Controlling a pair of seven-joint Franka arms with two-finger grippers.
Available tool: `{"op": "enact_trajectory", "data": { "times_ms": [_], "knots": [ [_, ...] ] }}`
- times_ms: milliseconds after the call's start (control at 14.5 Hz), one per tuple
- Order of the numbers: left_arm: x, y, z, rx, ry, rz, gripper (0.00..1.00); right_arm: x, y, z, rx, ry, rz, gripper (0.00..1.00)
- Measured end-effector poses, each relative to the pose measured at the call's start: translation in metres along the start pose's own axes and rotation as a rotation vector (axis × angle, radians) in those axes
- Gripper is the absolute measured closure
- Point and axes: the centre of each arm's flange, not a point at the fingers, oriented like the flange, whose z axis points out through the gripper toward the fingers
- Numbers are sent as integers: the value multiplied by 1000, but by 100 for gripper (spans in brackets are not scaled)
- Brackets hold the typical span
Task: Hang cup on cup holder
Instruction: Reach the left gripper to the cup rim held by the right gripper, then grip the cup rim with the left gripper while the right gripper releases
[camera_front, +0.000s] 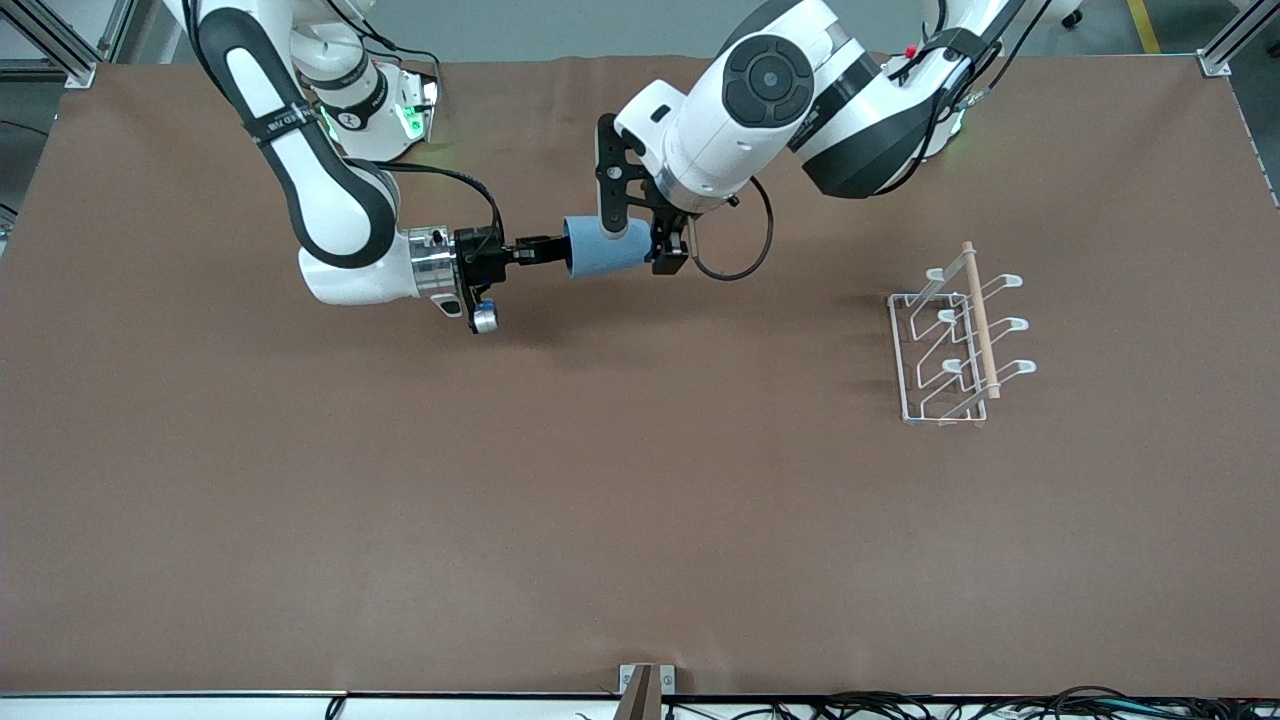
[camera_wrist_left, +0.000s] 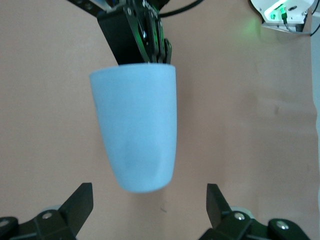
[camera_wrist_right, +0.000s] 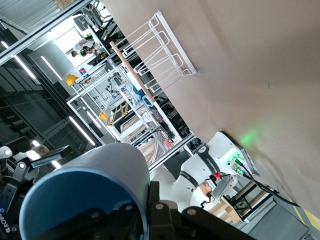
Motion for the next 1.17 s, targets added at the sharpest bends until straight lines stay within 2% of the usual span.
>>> {"op": "enact_trajectory", "data": {
  "times_ms": [414, 690, 1172],
  "knots": [
    [13, -7, 40, -21, 23, -34, 0, -7, 11, 12, -13, -30, 11, 95],
    [19, -3, 50, -29, 23, -47, 0, -8, 17, 12, -17, -30, 18, 95],
    [19, 6, 74, -57, -15, -73, 0, -9, 17, 14, -18, -35, 16, 95]
  ]
}}
